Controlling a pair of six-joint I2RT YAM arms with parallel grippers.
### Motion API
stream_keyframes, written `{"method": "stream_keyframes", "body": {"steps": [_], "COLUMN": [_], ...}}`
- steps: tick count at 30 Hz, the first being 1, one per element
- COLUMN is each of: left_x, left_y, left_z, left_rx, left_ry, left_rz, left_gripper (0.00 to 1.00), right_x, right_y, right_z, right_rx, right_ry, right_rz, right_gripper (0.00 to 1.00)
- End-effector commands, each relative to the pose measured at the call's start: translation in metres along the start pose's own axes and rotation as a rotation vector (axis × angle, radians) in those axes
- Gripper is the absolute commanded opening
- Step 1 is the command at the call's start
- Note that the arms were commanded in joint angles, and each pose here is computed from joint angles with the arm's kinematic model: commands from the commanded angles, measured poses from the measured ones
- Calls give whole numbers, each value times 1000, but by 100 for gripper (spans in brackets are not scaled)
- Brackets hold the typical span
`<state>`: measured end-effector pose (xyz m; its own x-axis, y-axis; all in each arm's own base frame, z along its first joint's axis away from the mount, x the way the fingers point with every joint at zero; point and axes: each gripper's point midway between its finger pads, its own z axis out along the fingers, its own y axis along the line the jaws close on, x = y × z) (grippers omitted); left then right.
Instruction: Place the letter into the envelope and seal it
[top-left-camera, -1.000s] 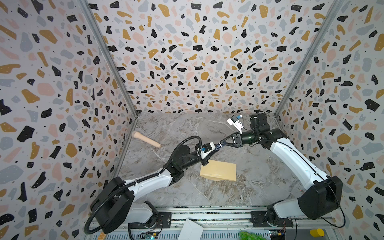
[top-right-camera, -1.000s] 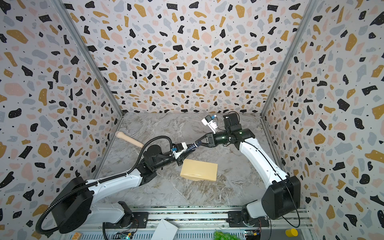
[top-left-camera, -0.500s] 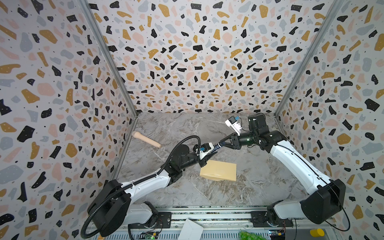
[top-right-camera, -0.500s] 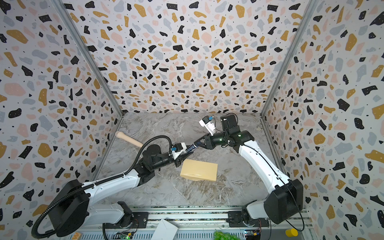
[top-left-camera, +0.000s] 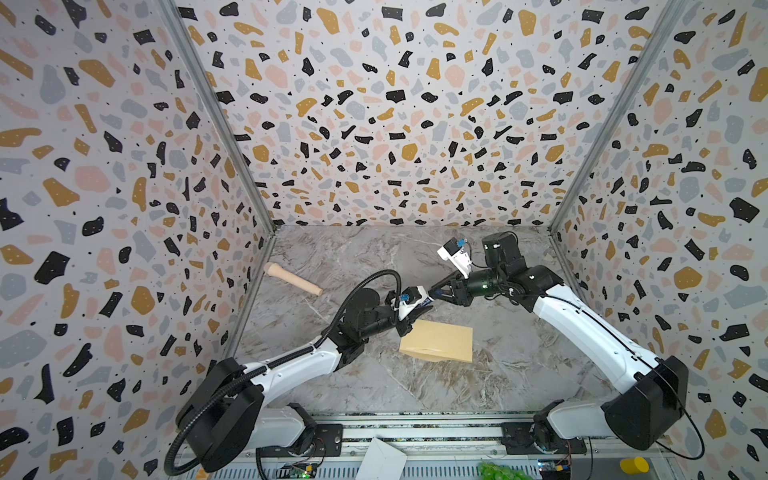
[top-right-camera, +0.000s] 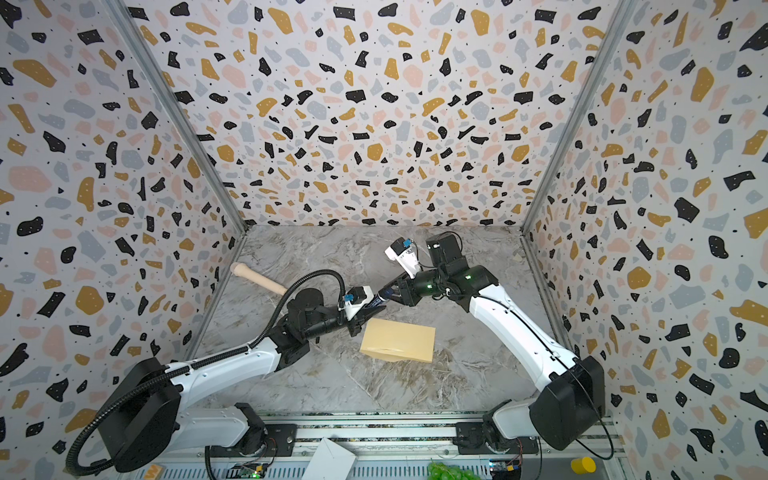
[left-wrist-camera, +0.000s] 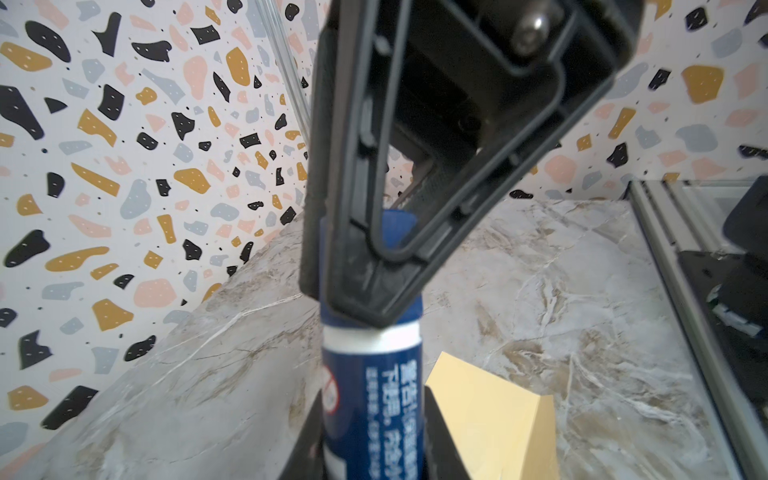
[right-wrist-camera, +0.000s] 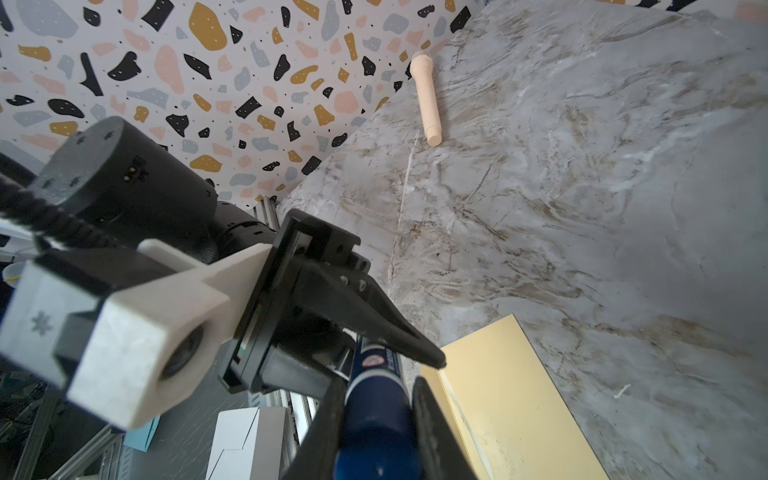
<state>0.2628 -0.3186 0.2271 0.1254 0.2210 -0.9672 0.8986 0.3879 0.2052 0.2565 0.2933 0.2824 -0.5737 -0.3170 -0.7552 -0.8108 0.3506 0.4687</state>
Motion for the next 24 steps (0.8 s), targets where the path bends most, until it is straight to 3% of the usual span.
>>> {"method": "stream_keyframes", "body": {"steps": [1,4,9,12,16,20,24], "left_x": [-20,-21,-30,-24,-23,-25,-25], "left_y": [-3,-13,-23,-16,1,16,25], "left_z": [6,4,-6,-4,-10,-19,-24], "left_rx": [42,94,176,138,19,-92,-164], "left_ry": [-57,-73,-157,-116,-110,-98,-82], "left_rz": [17,20,-19,-21,0,45,91], "left_gripper": [0,0,0,0,0,0,0], "right_x": [-5,-5,3,-7,-18,-40,-42], "right_y": [14,10,26,38,34,11,12], "right_z": [5,4,-5,-11,-14,-39,-48], "right_rx": [-45,-13,-51,-80,-36,191,198], "right_ry": [-12,-5,-1,-32,-67,-175,-250], "right_rz": [-50,-112,-354,-386,-295,-78,135], "right_gripper": [0,0,0,9,56,70,82]}}
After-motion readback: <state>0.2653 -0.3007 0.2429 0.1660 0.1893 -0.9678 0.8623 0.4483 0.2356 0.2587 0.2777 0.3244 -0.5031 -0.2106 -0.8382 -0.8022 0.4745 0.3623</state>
